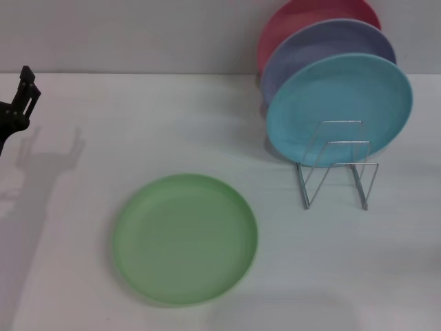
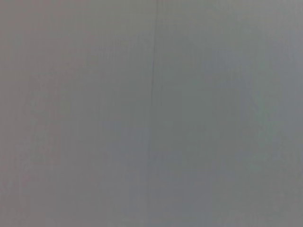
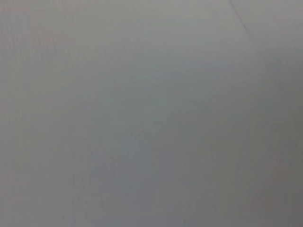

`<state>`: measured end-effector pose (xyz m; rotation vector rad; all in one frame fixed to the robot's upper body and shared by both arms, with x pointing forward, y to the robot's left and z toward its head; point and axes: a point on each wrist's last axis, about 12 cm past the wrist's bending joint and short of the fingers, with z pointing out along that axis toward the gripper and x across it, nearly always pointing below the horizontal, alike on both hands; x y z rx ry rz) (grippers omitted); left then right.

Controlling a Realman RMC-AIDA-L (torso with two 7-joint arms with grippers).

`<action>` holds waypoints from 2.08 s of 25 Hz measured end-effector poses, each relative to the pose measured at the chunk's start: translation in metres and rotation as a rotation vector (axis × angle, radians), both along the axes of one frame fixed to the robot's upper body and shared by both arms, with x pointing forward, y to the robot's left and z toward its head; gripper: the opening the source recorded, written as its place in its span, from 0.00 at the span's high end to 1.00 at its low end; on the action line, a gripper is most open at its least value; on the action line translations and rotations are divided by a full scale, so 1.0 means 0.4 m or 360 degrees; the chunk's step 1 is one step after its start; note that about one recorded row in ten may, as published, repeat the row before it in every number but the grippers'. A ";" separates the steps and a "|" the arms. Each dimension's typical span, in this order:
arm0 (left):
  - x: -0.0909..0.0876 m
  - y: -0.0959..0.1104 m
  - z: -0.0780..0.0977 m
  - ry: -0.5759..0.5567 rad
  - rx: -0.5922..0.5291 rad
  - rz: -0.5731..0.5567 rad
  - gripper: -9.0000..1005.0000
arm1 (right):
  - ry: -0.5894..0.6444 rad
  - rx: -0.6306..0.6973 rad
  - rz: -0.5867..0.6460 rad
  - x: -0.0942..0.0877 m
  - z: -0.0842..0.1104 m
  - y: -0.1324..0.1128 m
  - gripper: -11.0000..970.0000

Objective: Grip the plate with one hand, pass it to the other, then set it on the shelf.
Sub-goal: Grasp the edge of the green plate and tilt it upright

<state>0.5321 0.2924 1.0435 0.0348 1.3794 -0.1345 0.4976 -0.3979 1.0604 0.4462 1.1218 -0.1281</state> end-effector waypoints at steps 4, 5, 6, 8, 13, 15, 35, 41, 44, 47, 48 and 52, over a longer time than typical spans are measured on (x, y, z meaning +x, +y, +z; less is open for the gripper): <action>0.010 0.018 -0.006 0.0044 0.0132 0.0108 0.19 | -0.0004 -0.0001 0.0004 0.004 0.002 0.002 0.28; 0.023 0.028 -0.011 0.0098 0.0227 0.0186 0.19 | -0.0006 -0.0001 0.0006 0.005 0.003 0.003 0.28; 0.023 0.028 -0.011 0.0098 0.0227 0.0186 0.19 | -0.0006 0.0000 0.0007 0.006 0.003 0.003 0.28; 0.037 0.034 -0.015 0.0154 0.0279 0.0233 0.19 | -0.0001 0.0004 0.0008 0.008 0.002 0.004 0.28; 0.050 0.051 -0.019 0.0221 0.0259 0.0297 0.19 | 0.0006 0.0011 0.0010 0.010 0.000 0.007 0.28; 0.048 0.054 -0.020 0.0226 0.0213 0.0301 0.19 | 0.0006 0.0011 0.0011 0.010 0.000 0.007 0.28; 0.094 0.026 0.005 0.0298 0.0286 0.0254 0.19 | 0.0006 0.0011 0.0014 0.011 0.000 0.008 0.28; 0.101 0.067 0.005 0.0362 0.0526 0.0430 0.20 | 0.0005 0.0011 0.0014 0.011 0.001 0.008 0.28; 0.120 0.102 0.000 0.0554 0.0470 0.0563 0.20 | 0.0003 0.0014 0.0017 0.013 0.001 0.010 0.28; 0.142 0.128 -0.005 0.0799 0.0271 0.0588 0.20 | -0.0002 0.0015 0.0022 0.017 0.003 0.013 0.28; 0.149 0.132 0.000 0.0854 0.0197 0.0567 0.20 | -0.0003 0.0015 0.0024 0.018 0.003 0.013 0.28; 0.152 0.125 0.039 0.0943 -0.0026 0.0439 0.20 | -0.0005 0.0015 0.0026 0.020 0.004 0.014 0.28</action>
